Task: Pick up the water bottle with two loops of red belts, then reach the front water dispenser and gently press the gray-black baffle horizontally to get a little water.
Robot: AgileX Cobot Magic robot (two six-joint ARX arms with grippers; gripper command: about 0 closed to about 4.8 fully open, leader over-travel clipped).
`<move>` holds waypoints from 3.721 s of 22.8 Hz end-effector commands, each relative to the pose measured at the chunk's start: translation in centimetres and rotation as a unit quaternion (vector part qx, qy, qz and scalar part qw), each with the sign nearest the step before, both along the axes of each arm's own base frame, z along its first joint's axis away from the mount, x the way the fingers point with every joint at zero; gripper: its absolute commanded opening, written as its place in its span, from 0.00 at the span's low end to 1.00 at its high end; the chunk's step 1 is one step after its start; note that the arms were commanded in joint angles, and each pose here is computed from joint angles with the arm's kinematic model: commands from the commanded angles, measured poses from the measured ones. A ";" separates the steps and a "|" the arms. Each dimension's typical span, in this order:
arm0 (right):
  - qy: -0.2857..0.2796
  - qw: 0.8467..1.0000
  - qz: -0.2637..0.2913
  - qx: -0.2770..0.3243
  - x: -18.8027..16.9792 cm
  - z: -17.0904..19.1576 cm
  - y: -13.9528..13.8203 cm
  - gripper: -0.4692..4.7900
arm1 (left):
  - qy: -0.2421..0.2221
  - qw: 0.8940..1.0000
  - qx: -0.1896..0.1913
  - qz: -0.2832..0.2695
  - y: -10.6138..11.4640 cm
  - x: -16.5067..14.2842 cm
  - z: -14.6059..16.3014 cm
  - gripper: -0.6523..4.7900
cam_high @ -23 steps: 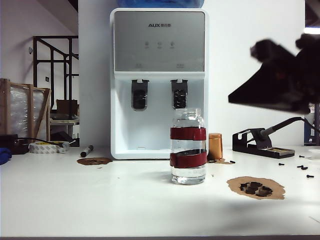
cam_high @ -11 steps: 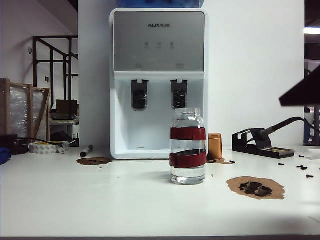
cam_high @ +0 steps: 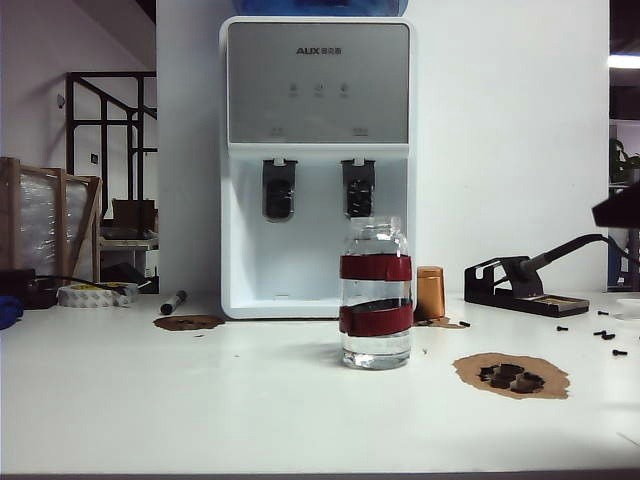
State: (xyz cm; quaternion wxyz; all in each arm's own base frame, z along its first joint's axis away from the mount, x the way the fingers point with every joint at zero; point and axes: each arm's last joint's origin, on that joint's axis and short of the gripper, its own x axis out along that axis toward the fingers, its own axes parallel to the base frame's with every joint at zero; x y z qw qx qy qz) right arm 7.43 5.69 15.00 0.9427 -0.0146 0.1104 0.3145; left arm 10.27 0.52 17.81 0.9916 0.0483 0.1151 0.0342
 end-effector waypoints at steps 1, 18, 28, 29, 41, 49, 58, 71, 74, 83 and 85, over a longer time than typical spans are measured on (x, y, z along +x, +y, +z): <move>-0.008 1.000 -0.003 0.000 0.1 0.0 0.0 0.08 | -0.023 1.000 0.004 0.006 0.1 0.3 -0.9 0.11; -0.007 0.986 -0.169 0.008 1.6 0.0 -3.0 0.09 | -0.040 0.999 0.004 0.018 0.1 -0.6 -2.8 0.11; -0.011 0.952 -0.305 0.007 2.0 0.0 -5.5 0.09 | -0.036 0.999 0.003 0.012 0.0 -0.7 -2.8 0.11; -0.015 0.952 -0.304 0.008 2.1 0.0 -5.5 0.09 | -0.037 0.999 0.003 0.012 0.0 -0.7 -2.8 0.11; -0.034 0.953 -0.302 0.015 2.3 -0.2 -5.5 0.09 | -0.037 0.999 0.004 0.011 0.0 -0.7 -2.8 0.11; -0.034 0.953 -0.302 0.015 2.3 -0.2 -5.5 0.09 | -0.037 0.999 0.004 0.011 0.0 -0.7 -2.8 0.11; -0.034 0.953 -0.302 0.015 2.3 -0.2 -5.5 0.09 | -0.037 0.999 0.004 0.011 0.0 -0.7 -2.8 0.11; -0.034 0.953 -0.302 0.015 2.3 -0.2 -5.5 0.09 | -0.037 0.999 0.004 0.011 0.0 -0.7 -2.8 0.11; -0.034 0.952 -0.302 0.015 2.3 -0.2 -5.5 0.09 | -0.037 0.999 0.004 0.011 0.0 -0.7 -2.8 0.11; -0.034 0.953 -0.302 0.015 2.3 -0.2 -5.5 0.09 | -0.037 0.999 0.004 0.011 0.0 -0.7 -2.8 0.11; -0.034 0.953 -0.302 0.015 2.3 -0.2 -5.5 0.09 | -0.037 0.999 0.004 0.011 0.0 -0.7 -2.8 0.11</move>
